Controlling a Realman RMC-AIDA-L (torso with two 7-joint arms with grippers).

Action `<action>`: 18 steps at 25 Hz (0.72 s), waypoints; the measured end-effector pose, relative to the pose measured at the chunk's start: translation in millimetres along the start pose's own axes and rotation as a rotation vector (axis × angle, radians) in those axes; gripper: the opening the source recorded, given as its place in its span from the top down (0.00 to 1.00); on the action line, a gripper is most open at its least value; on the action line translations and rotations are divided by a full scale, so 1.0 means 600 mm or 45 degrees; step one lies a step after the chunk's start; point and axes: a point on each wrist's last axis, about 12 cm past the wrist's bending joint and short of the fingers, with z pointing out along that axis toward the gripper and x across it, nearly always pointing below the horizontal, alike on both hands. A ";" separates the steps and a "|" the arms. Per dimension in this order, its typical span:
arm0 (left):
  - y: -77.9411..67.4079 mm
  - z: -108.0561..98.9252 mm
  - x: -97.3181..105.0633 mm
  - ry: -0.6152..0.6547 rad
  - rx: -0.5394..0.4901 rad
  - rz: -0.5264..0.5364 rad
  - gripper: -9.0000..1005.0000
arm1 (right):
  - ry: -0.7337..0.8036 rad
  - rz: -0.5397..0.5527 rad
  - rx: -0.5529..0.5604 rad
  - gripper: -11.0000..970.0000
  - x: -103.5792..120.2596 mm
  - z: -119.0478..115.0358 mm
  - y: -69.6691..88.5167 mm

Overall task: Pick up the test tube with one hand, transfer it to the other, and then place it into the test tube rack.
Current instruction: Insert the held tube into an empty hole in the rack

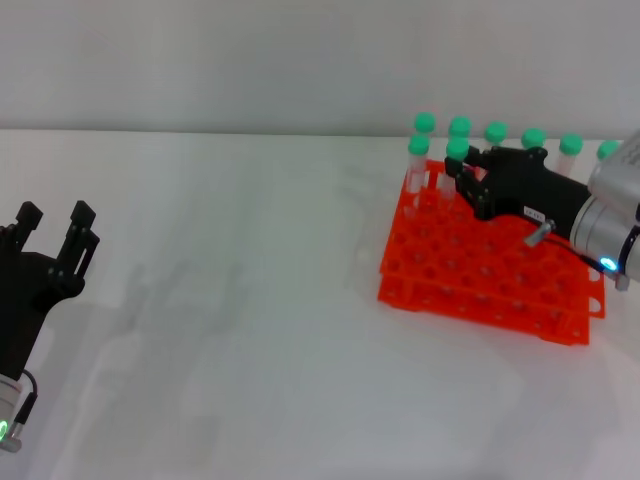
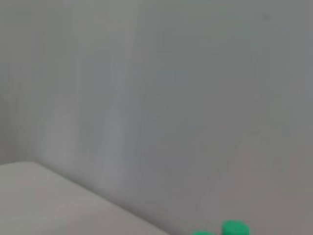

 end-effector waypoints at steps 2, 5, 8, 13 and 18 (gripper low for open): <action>-0.001 0.001 0.000 0.000 0.001 -0.002 0.35 | 0.010 -0.011 -0.011 0.78 0.002 0.000 0.003; -0.002 0.003 0.000 -0.001 0.004 -0.004 0.35 | 0.033 -0.027 -0.016 0.78 0.003 0.004 0.005; -0.002 0.003 0.000 -0.002 0.006 -0.011 0.35 | 0.051 -0.036 -0.024 0.78 0.005 0.006 0.008; -0.001 0.004 -0.001 -0.003 0.007 -0.012 0.35 | 0.040 -0.028 -0.019 0.76 0.002 0.007 0.008; -0.001 0.003 -0.001 -0.002 0.005 -0.013 0.35 | -0.007 -0.007 0.004 0.57 0.000 -0.006 0.005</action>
